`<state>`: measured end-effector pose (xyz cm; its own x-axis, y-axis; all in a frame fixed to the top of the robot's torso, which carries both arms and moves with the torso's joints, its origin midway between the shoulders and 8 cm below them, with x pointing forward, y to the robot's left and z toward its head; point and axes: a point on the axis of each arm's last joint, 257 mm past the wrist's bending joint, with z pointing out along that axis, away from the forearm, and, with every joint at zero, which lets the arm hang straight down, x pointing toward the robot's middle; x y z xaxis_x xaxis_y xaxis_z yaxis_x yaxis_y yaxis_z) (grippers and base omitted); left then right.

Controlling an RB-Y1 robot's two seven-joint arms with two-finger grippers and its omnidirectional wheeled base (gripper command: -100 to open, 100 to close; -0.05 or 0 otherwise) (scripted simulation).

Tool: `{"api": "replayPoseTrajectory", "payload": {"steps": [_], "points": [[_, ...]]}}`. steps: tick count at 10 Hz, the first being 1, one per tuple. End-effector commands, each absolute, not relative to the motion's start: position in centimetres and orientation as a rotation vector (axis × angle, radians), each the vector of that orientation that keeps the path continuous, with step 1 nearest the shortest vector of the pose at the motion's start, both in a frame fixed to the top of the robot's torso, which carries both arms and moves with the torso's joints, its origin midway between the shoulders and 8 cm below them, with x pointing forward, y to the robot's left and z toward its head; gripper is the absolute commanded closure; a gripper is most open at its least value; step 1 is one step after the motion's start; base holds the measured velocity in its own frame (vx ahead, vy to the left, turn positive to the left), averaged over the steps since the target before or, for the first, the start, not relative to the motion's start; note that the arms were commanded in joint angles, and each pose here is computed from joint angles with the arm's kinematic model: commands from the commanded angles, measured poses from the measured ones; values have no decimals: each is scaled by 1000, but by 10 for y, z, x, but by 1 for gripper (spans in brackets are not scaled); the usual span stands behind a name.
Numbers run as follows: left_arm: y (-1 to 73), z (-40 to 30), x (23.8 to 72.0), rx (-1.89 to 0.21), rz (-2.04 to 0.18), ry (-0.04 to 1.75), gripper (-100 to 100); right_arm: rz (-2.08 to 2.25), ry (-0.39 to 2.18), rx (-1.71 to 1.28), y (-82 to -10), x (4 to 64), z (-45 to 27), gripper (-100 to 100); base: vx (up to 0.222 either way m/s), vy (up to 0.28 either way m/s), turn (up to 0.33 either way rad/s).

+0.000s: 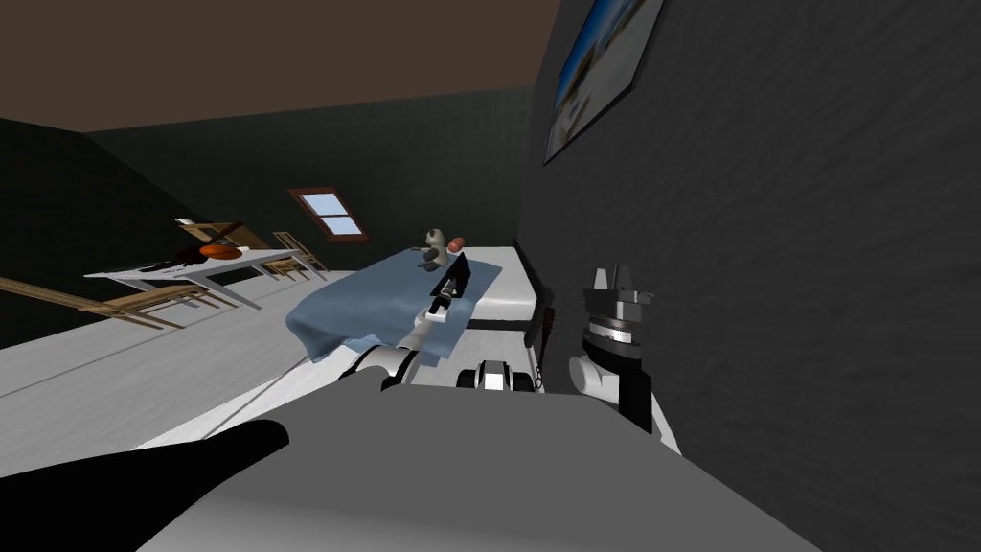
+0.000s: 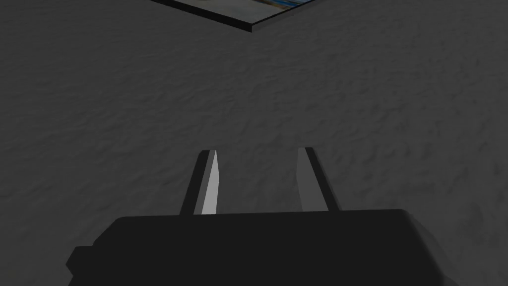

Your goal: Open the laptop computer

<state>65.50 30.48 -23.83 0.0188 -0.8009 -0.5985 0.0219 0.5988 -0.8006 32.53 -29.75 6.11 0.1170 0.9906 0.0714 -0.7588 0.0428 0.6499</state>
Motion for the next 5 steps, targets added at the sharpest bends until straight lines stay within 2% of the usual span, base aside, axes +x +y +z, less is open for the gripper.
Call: {"api": "replayPoseTrajectory", "payload": {"steps": [1, 5], "points": [[290, -238, 657, -808, -824, 1380, 100, 1412, 460, 630, -298, 325, 61, 0, 8, 152, -32], [272, -239, 660, -930, -942, 1328, 100, 1412, 460, 630, -298, 325, 61, 0, 12, 111, -25]]}}
